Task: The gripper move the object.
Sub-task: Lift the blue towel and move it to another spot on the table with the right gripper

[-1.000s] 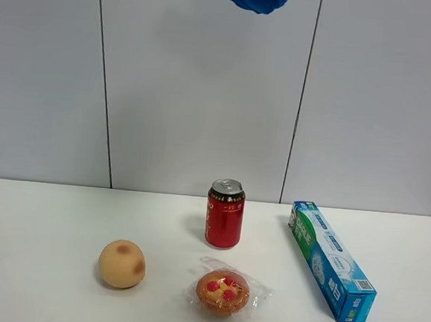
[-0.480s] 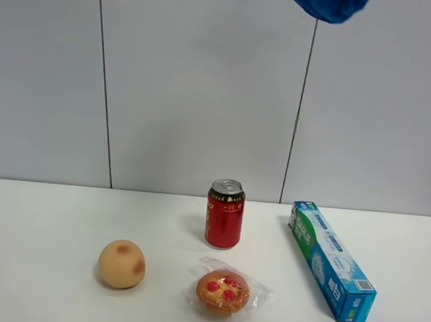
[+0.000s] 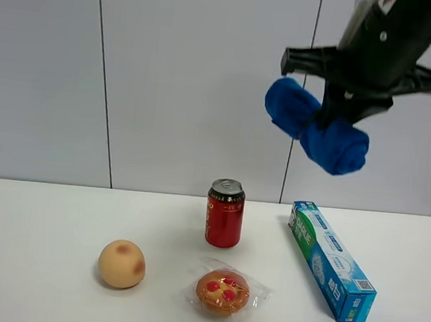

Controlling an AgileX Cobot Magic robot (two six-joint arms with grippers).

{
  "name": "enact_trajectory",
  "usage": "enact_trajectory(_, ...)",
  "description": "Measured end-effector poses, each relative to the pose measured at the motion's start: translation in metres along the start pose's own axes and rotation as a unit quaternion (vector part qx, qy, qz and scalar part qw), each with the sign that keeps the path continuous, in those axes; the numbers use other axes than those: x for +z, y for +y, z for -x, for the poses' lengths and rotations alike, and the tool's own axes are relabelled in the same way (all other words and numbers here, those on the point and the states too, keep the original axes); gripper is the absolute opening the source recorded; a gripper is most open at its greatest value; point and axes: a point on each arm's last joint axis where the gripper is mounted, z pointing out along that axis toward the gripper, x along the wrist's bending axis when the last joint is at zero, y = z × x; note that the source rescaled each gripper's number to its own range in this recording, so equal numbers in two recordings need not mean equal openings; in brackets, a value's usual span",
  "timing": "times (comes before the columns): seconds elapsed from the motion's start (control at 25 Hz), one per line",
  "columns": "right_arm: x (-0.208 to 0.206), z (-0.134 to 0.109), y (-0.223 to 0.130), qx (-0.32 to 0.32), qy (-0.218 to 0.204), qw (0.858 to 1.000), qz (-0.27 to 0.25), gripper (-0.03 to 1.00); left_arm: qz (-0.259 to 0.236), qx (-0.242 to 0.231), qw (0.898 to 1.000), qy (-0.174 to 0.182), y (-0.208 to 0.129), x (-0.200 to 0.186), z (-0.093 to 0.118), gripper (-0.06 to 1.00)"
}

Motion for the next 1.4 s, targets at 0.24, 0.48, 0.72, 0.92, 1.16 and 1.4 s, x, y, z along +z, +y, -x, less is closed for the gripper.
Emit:
enact_trajectory(0.24, 0.045, 0.021, -0.022, 0.074, 0.027, 0.997, 0.008, 0.00, 0.000, 0.000, 1.000, 0.000, 0.000, 0.000, 0.000, 1.00)
enact_trajectory(0.48, 0.081, 0.022, -0.036, 0.094, 0.011, 0.995, -0.025, 0.00, 0.000, 0.000, 1.000, 0.000, 0.000, 0.000, 0.000, 1.00)
enact_trajectory(0.72, 0.110, 0.021, -0.043, 0.136, 0.009, 0.990, -0.040, 0.00, 0.000, 0.000, 1.000, 0.000, 0.000, 0.000, 0.000, 1.00)
enact_trajectory(0.92, 0.132, 0.025, -0.049, 0.178, 0.003, 0.983, -0.050, 0.00, 0.000, 0.000, 1.000, 0.000, 0.000, 0.000, 0.000, 1.00)
enact_trajectory(1.16, 0.147, 0.023, -0.052, 0.193, 0.019, 0.980, -0.048, 0.00, 0.000, 0.000, 1.000, 0.000, 0.000, 0.000, 0.000, 1.00)
enact_trajectory(1.4, 0.160, 0.027, -0.055, 0.215, 0.015, 0.975, -0.053, 0.00, 0.000, 0.000, 1.000, 0.000, 0.000, 0.000, 0.000, 1.00)
